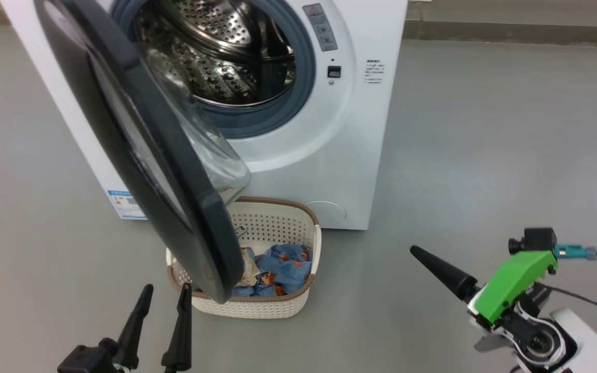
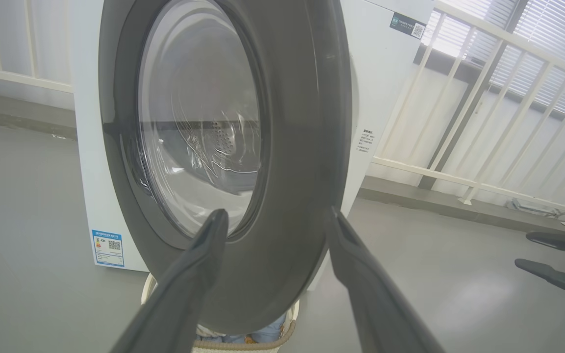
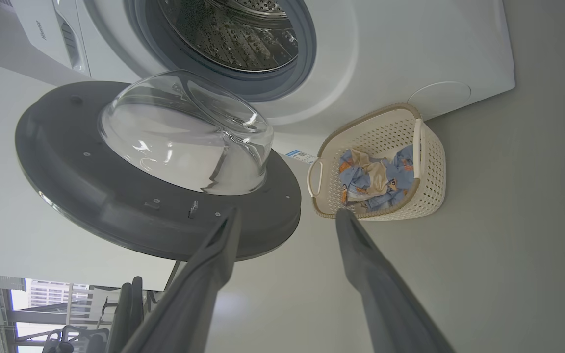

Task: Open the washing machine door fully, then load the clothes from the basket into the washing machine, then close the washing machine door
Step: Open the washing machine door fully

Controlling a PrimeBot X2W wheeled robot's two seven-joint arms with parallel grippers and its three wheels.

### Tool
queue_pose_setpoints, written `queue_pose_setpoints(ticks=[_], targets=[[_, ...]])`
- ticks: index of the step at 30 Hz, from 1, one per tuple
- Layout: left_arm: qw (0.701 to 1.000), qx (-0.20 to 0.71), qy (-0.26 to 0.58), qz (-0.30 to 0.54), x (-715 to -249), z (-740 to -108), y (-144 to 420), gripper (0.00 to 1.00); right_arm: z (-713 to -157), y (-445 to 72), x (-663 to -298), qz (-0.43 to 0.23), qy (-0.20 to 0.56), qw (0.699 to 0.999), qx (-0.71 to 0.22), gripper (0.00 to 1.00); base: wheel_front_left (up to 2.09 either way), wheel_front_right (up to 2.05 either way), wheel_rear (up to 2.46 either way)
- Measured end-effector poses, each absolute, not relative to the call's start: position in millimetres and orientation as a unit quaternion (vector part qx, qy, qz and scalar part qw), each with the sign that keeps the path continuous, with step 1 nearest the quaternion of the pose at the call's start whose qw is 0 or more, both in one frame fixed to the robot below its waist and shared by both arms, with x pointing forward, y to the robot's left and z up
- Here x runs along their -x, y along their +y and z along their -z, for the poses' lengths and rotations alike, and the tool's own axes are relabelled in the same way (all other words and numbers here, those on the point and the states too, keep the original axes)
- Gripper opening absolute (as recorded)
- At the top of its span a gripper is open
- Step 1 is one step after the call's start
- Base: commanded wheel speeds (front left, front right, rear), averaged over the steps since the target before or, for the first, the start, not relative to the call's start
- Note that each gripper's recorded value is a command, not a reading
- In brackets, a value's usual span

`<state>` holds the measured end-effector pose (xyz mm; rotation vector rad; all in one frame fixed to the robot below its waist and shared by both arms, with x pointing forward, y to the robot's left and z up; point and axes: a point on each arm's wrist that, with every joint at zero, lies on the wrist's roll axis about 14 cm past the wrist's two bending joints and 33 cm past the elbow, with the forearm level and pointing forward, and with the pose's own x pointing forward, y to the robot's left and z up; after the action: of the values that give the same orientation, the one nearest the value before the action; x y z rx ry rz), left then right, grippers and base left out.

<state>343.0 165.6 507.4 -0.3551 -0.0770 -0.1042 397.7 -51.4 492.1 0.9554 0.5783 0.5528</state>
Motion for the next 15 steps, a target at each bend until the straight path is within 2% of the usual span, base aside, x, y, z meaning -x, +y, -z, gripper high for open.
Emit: queue_pose_setpoints(ticks=[5,9,15], targets=[[0.982,0.177,-0.038,0.057,-344,-508,162,1.0,-481,-69,-389,-0.233,0.265,0.826,-0.44,1.0,0.0,0.0,0.0],[0.982,0.179,-0.03,0.061,-343,-503,159,1.0,-471,-92,-383,-0.202,0.24,0.858,-0.406,1.0,0.0,0.0,0.0],[0.981,0.179,-0.029,0.072,-346,-503,152,1.0,-456,-117,-372,-0.167,0.215,0.888,-0.37,1.0,0.0,0.0,0.0]])
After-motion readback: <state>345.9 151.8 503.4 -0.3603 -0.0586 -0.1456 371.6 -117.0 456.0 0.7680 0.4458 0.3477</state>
